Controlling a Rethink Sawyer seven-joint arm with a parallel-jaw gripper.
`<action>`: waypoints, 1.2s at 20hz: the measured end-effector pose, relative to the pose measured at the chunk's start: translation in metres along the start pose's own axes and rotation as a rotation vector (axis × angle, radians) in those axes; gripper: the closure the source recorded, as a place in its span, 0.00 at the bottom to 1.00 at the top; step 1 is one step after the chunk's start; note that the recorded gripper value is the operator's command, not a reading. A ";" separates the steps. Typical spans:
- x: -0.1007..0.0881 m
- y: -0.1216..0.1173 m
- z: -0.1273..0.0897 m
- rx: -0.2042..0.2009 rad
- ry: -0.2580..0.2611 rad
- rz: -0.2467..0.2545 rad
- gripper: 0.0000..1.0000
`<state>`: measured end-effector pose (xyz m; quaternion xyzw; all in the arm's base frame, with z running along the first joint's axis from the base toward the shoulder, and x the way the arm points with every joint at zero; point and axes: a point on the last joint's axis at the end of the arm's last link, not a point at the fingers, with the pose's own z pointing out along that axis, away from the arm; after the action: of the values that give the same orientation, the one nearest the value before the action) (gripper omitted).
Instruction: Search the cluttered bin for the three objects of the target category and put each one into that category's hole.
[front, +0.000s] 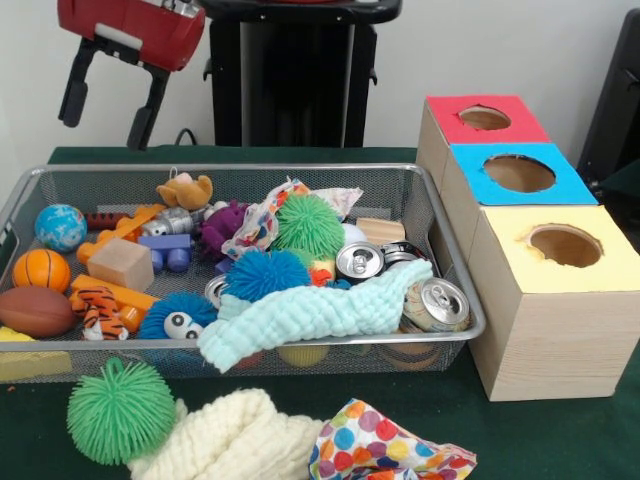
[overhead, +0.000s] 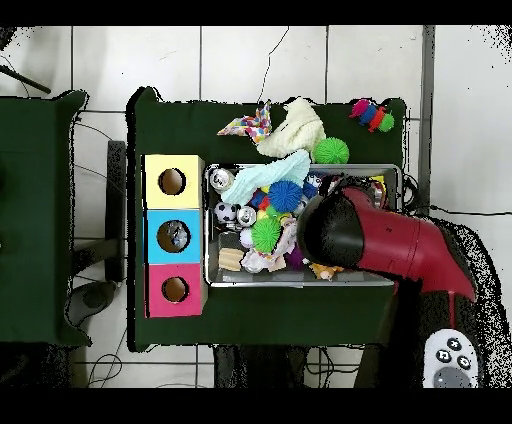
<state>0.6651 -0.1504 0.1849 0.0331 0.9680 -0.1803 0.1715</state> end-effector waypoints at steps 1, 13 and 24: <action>0.000 0.000 0.000 0.000 0.000 -0.003 0.00; -0.001 0.004 0.002 -0.010 -0.002 -0.006 0.00; 0.005 0.003 0.005 0.004 0.000 -0.049 0.00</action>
<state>0.6625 -0.1493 0.1773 0.0097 0.9681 -0.1865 0.1669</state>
